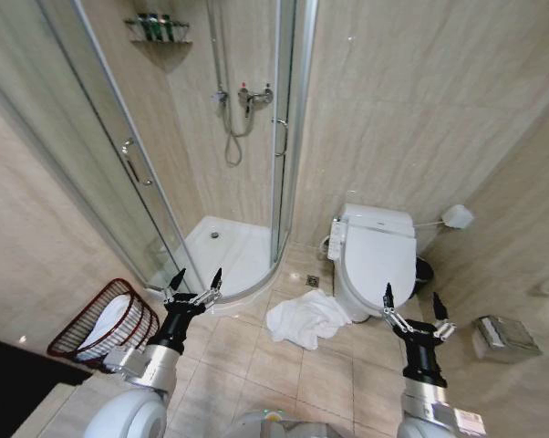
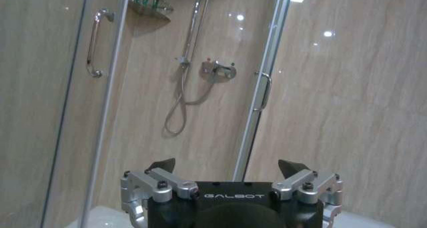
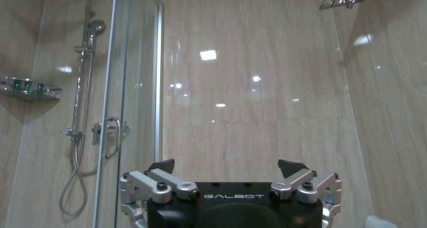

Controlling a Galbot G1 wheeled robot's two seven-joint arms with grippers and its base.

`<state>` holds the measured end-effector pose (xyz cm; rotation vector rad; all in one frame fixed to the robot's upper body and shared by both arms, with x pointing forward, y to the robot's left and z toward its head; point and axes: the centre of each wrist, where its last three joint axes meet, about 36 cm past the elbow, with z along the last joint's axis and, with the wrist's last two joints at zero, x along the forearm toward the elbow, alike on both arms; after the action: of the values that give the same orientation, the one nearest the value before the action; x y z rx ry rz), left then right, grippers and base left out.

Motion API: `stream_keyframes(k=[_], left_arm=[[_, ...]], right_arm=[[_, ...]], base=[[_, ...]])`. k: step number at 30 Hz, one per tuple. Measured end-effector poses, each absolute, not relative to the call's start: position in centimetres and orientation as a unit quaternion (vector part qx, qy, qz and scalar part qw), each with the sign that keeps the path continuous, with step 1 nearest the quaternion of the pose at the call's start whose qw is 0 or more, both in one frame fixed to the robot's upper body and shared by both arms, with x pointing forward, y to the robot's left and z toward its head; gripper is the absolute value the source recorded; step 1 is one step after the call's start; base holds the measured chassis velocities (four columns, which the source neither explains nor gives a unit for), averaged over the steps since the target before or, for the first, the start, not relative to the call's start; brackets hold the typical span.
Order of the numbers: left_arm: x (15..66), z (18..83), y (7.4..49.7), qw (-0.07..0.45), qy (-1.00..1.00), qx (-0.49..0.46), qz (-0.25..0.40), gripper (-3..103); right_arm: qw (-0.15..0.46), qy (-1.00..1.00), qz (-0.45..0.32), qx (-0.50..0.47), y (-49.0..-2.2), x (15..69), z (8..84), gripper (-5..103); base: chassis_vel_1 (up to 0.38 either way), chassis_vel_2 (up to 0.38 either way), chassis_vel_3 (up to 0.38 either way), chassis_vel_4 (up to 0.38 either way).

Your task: Discard the used towel into the hamper.

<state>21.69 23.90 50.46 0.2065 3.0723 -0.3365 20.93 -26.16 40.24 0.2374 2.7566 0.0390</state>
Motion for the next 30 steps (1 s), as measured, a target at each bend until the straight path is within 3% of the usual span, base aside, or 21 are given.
stream_keyframes(k=[15, 30], left_arm=[[21.7, 50.5, 23.9, 0.022, 0.992, 0.067, -0.109, 100], [21.7, 50.5, 23.9, 0.022, 0.992, 0.067, -0.109, 100]], right_arm=[[0.139, 0.986, 0.015, 0.090, -26.1, 20.8, 39.1, 100], [0.137, 0.985, 0.021, 0.101, -26.1, 20.5, 37.9, 100]], base=[[0.000, 0.000, 0.000, 0.000], [0.000, 0.000, 0.000, 0.000]])
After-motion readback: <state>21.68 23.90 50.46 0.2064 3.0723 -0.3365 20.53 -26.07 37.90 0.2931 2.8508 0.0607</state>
